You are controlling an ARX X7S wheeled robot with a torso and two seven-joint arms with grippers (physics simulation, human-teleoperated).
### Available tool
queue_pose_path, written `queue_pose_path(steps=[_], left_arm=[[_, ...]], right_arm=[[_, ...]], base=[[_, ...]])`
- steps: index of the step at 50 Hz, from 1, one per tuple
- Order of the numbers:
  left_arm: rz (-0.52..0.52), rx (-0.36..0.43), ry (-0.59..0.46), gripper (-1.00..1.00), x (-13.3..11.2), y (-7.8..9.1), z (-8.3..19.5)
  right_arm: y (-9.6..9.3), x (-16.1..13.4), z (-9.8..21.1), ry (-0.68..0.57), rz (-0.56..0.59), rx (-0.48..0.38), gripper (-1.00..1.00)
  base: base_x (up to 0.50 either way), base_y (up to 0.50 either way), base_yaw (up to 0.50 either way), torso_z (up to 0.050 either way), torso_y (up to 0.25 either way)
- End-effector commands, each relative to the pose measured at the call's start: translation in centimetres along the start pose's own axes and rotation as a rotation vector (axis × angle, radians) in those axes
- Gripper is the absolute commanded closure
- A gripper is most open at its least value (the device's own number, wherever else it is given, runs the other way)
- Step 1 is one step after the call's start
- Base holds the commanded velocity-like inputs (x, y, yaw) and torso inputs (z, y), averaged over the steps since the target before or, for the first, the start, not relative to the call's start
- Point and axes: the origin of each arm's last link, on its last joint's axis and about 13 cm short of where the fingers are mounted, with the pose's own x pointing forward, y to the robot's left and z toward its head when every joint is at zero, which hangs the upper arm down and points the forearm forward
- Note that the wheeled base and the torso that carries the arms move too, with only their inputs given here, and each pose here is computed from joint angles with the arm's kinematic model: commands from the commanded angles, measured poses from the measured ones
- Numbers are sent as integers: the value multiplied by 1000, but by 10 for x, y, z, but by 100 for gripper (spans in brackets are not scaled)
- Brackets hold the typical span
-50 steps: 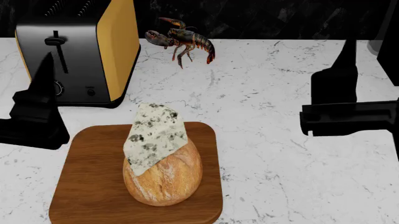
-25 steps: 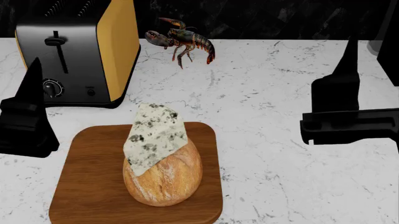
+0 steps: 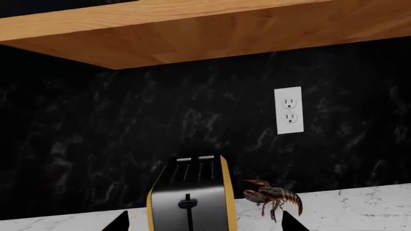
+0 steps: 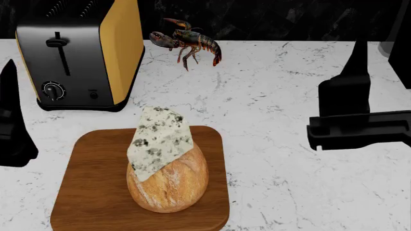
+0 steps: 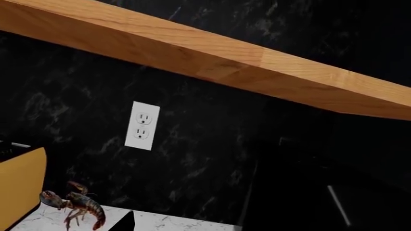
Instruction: Pick up the wedge of cheese and place it on the slice of bread to prepare a simple cheese on bread dish.
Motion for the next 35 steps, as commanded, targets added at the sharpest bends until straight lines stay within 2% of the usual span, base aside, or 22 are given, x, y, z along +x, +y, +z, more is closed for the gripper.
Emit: queue_pose_path(steps=[1, 26, 35], left_arm=[[29, 23, -21, -100, -11, 6, 2], [50, 32, -15, -100, -19, 9, 1], [66, 35, -12, -100, -28, 12, 2]], right_arm=[[2, -1, 4, -24, 15, -2, -100], [1, -17, 15, -27, 61, -20, -100], [-2, -19, 19, -35, 59, -28, -100]], base=[[0, 0, 0, 0, 0], [0, 0, 0, 0, 0], [0, 0, 0, 0, 0]])
